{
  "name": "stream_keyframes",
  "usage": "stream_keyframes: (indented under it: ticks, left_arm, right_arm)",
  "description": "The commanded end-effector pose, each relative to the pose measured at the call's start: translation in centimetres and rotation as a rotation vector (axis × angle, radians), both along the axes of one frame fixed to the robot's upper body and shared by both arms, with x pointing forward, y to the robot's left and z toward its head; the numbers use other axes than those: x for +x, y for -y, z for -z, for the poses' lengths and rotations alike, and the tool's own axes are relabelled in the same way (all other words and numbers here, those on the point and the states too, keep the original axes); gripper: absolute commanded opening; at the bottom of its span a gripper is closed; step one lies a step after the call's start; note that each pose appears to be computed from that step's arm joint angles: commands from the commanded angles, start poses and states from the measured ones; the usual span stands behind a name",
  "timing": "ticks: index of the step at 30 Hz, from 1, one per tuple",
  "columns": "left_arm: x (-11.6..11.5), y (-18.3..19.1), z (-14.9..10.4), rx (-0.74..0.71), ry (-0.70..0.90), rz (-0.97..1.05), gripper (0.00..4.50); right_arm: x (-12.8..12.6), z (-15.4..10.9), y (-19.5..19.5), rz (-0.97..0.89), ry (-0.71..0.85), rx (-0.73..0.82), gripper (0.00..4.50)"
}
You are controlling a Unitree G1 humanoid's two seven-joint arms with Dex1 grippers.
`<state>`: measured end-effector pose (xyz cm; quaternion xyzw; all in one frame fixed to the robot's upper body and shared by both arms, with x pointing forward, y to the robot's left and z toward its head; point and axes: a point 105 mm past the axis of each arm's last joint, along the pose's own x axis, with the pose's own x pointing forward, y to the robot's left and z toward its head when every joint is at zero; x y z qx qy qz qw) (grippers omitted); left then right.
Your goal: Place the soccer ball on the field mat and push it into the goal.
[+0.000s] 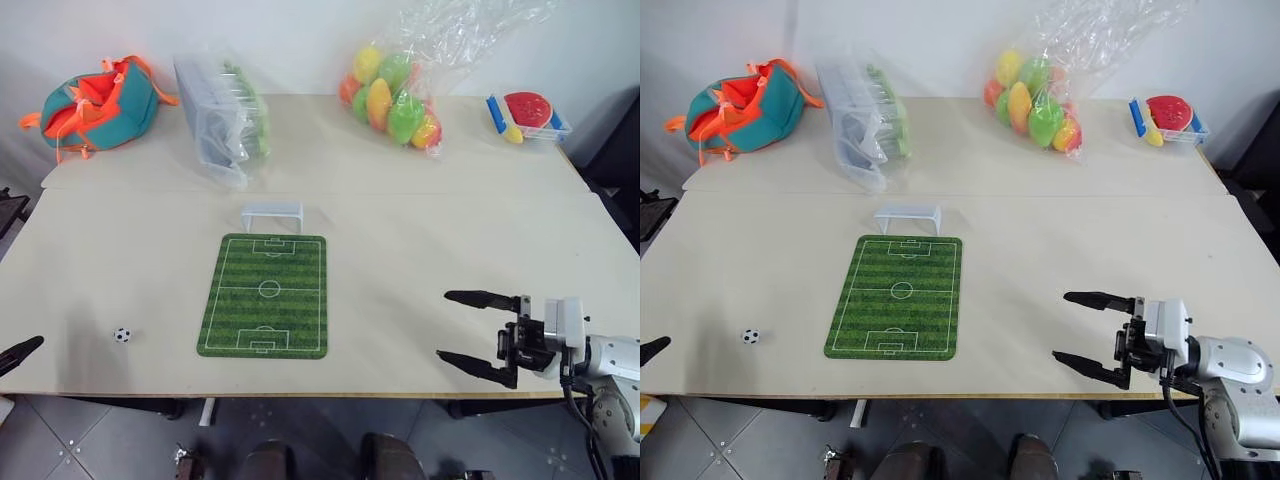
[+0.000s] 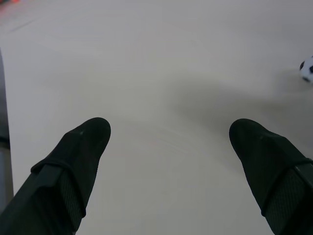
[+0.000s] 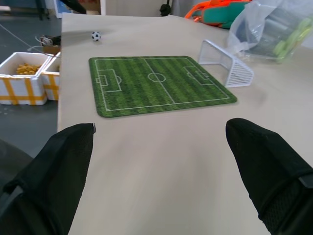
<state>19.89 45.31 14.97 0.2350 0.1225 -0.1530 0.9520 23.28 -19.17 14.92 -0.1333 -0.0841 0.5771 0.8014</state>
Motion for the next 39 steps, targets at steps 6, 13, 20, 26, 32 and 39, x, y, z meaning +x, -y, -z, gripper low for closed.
stream_keyframes:
  ticks: [6, 13, 20, 26, 32, 39]
  left_arm:
    - [-2.5, 0.7, 1.7, -0.117, -0.1, 0.047, 4.48]
    - [-4.1, 1.3, 3.8, -0.249, -0.037, 0.021, 4.48]
    - [-4.0, 3.5, 3.8, -0.267, 0.011, 0.128, 4.48]
    - [-2.0, 6.6, 2.6, -0.274, 0.037, 0.261, 4.48]
    - [-0.4, 8.5, 3.4, -0.296, -0.007, 0.29, 4.48]
    - [1.7, 9.3, 4.9, -0.304, -0.032, 0.25, 4.48]
  right_arm:
    - [-0.7, -2.2, -4.2, -0.216, 0.051, 0.132, 4.5]
    - [-1.0, -3.6, -7.9, -0.385, 0.137, 0.288, 4.5]
    - [-0.9, -2.8, -8.7, -0.443, 0.185, 0.256, 4.5]
    - [-0.1, -2.2, -8.5, -0.428, 0.17, 0.209, 4.5]
    - [-0.1, -1.8, -7.9, -0.404, 0.154, 0.192, 4.5]
    - [0.0, -1.5, -7.1, -0.366, 0.149, 0.179, 4.5]
